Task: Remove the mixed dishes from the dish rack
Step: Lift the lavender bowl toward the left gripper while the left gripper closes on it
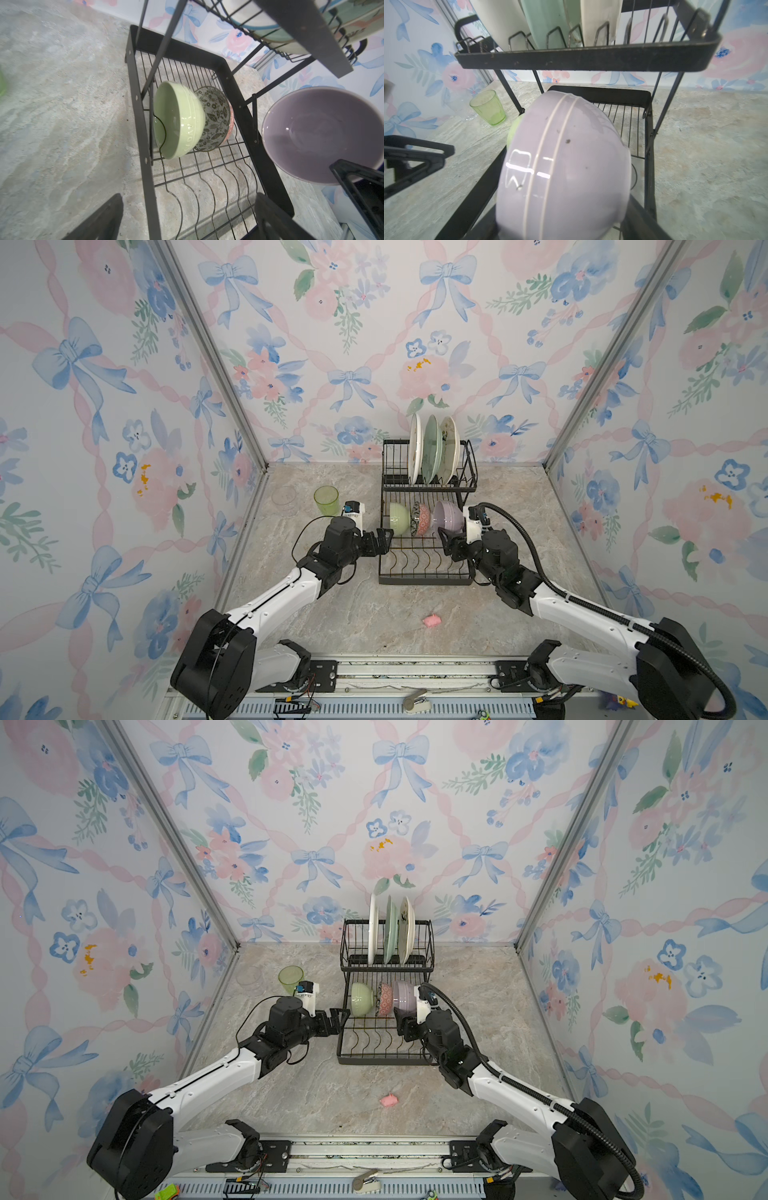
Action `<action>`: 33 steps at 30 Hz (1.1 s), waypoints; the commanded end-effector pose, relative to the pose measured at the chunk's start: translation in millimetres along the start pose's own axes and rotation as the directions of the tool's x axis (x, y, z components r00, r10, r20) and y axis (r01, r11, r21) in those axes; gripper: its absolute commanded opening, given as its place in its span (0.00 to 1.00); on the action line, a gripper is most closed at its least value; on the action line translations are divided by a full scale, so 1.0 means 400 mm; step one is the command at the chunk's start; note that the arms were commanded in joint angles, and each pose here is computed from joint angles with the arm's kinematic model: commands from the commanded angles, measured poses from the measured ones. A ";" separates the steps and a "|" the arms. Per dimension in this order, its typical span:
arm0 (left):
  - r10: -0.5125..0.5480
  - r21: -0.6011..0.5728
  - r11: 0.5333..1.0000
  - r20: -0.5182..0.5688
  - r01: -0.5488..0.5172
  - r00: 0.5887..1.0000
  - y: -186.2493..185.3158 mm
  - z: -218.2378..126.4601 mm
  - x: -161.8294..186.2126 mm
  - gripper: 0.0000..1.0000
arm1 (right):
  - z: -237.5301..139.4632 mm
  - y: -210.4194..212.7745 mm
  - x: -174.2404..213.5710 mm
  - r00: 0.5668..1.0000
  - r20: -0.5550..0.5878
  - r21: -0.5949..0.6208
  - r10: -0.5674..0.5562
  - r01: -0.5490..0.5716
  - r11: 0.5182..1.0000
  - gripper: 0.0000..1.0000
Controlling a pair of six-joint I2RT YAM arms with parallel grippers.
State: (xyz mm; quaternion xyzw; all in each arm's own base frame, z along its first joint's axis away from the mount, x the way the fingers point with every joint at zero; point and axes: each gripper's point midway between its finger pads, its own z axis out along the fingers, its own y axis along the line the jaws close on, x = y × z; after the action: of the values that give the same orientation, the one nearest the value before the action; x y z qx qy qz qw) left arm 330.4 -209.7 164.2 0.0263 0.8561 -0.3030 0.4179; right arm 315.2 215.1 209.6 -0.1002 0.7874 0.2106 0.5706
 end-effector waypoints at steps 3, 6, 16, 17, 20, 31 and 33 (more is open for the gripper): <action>-0.004 0.108 0.994 -0.033 0.007 0.999 -0.090 0.029 0.002 0.98 | -0.037 0.076 -0.027 0.995 0.044 -0.112 0.088 -0.083 0.990 0.51; -0.005 0.153 0.988 -0.030 0.009 1.000 -0.137 0.036 -0.019 0.98 | -0.049 0.094 -0.029 0.988 0.054 -0.150 0.144 -0.134 0.980 0.51; -0.032 0.236 0.971 -0.071 0.048 0.997 -0.189 0.046 -0.002 0.98 | -0.084 0.148 -0.070 0.939 0.091 -0.302 0.331 -0.291 0.908 0.50; -0.035 0.243 0.969 -0.069 0.051 0.997 -0.194 0.044 -0.002 0.98 | -0.086 0.151 -0.072 0.936 0.091 -0.310 0.341 -0.298 0.903 0.50; -0.039 0.263 0.963 -0.078 0.058 0.996 -0.208 0.043 0.007 0.98 | -0.093 0.159 -0.075 0.926 0.088 -0.339 0.367 -0.318 0.885 0.51; -0.033 0.305 0.950 -0.091 0.060 0.995 -0.235 0.051 0.015 0.84 | -0.125 0.186 -0.100 0.891 0.090 -0.414 0.444 -0.372 0.831 0.51; -0.033 0.307 0.950 -0.091 0.059 0.995 -0.237 0.054 0.013 0.80 | -0.130 0.190 -0.102 0.892 0.091 -0.421 0.444 -0.369 0.829 0.50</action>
State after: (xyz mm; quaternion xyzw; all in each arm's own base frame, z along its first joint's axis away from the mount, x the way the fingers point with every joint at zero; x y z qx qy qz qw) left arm 312.4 -292.8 187.9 0.0738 0.8257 -0.4293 0.3584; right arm 262.1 254.7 233.2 -0.0243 0.7336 0.4388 0.5183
